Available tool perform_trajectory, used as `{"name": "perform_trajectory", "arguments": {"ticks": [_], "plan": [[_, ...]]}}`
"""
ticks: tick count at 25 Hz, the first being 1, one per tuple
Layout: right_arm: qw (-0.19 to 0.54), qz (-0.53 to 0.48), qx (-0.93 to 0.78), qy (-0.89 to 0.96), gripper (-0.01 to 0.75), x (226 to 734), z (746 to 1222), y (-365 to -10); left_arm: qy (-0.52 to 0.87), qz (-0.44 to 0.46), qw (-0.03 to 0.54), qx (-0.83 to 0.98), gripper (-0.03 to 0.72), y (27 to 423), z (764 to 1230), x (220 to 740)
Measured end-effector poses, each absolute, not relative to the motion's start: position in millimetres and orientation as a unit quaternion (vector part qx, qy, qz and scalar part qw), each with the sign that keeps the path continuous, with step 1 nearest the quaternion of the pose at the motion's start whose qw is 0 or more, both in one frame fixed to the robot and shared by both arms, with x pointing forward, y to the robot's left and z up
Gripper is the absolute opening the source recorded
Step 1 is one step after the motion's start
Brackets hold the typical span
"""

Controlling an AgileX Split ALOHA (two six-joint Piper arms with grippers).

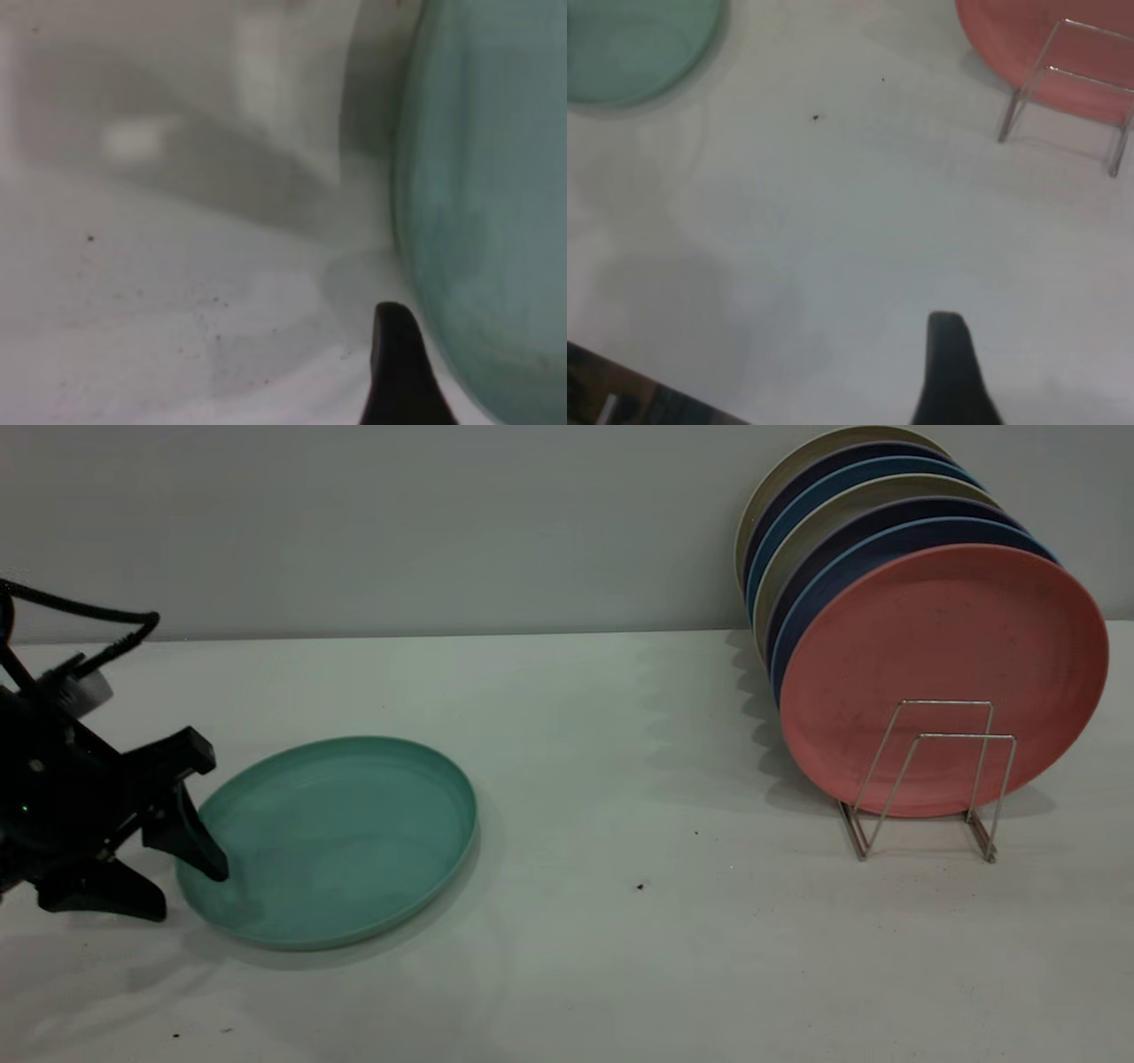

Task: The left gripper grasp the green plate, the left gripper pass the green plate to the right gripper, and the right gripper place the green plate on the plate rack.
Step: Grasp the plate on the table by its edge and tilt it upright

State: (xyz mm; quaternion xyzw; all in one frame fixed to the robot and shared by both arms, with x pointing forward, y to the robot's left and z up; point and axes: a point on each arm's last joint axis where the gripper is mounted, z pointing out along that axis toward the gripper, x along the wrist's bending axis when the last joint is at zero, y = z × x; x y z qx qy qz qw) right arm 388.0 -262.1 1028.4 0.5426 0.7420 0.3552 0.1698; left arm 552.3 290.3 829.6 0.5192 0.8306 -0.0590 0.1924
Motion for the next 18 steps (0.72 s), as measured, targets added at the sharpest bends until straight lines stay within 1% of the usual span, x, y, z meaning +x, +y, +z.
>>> {"name": "perform_trajectory", "arguments": {"ticks": [4,10,13,15,18], "plan": [[0.170,0.355,0.542,0.742,0.533,388,1028,-262,0.833,-0.059,0.203,0.511,0.479,290,827,554],[0.169,0.355,0.542,0.742,0.533,388,1028,-262,0.843,-0.078,0.192,0.496,0.479,288,804,552],[0.169,0.355,0.542,0.743,0.533,388,1028,-262,0.840,-0.075,0.198,0.500,0.469,288,800,552],[0.169,0.355,0.542,0.743,0.533,388,1028,-262,0.834,-0.069,0.205,0.508,0.444,288,799,554],[0.170,0.355,0.541,0.743,0.533,388,1028,-262,0.829,-0.059,0.220,0.510,0.350,288,800,557]]}}
